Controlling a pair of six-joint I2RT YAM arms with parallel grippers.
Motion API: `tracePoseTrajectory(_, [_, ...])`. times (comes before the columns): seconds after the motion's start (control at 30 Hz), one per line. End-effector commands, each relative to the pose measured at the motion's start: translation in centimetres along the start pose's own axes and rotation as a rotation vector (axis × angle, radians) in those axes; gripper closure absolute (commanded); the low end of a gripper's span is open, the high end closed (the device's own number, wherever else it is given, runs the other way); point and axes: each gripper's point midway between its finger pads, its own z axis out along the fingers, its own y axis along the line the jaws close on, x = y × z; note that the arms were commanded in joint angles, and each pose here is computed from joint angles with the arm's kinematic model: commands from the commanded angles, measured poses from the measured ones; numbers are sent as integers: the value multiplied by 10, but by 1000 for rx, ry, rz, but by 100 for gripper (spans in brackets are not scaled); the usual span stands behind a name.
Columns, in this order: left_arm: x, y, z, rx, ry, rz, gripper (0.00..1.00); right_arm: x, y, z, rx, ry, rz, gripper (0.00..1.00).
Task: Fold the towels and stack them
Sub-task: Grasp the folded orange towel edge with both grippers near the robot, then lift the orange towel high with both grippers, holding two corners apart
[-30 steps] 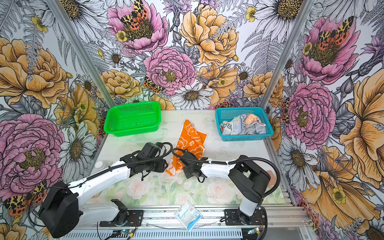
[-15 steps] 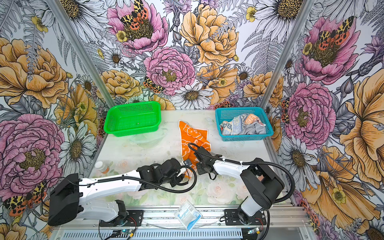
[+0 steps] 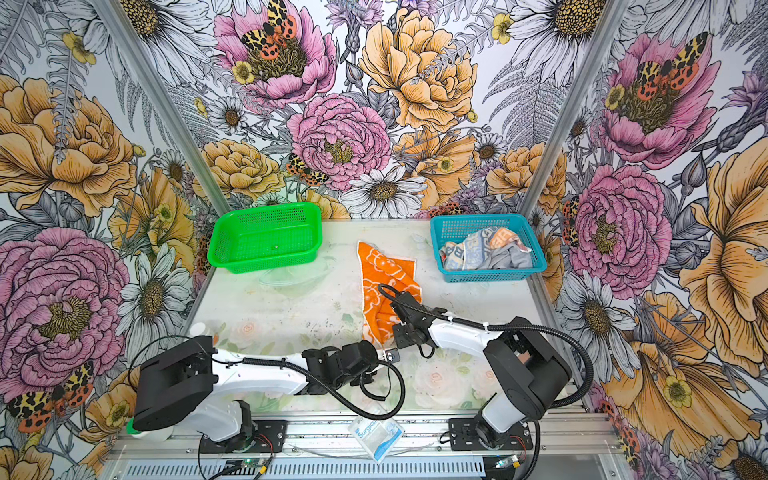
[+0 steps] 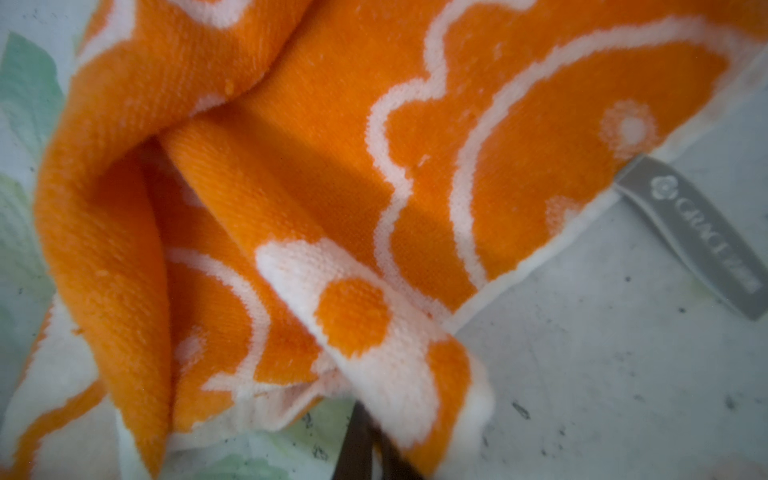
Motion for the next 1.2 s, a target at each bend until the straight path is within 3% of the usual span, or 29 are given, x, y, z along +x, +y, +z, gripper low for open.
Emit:
tracePoseTrajectory(0.0, [-8,3,8,-42,-15,22,63,-7,0,-8,-17,-29,5,100])
tracePoseTrajectory(0.17, [-9,-5,24,-41,19,48,65,-8,0,-8,-20,-29,11,100])
tracePoseTrajectory(0.37, [-15,9,34,-141,47,57,70,-8,0,-8,-23,-25,13,100])
tracePoseTrajectory(0.57, [-13,20,31,-204,66,47,85,-8,-1,-8,-24,-28,14,100])
tracePoseTrajectory(0.73, [-18,25,9,-180,11,-26,100,-10,-3,-10,-21,-34,15,100])
tracePoseTrajectory(1.03, [-21,36,-16,-165,-52,-141,100,-25,4,-29,-62,-98,-37,100])
tracePoseTrajectory(1.17, [-37,73,-43,-247,-134,-287,100,-41,13,-63,-111,-187,-108,100])
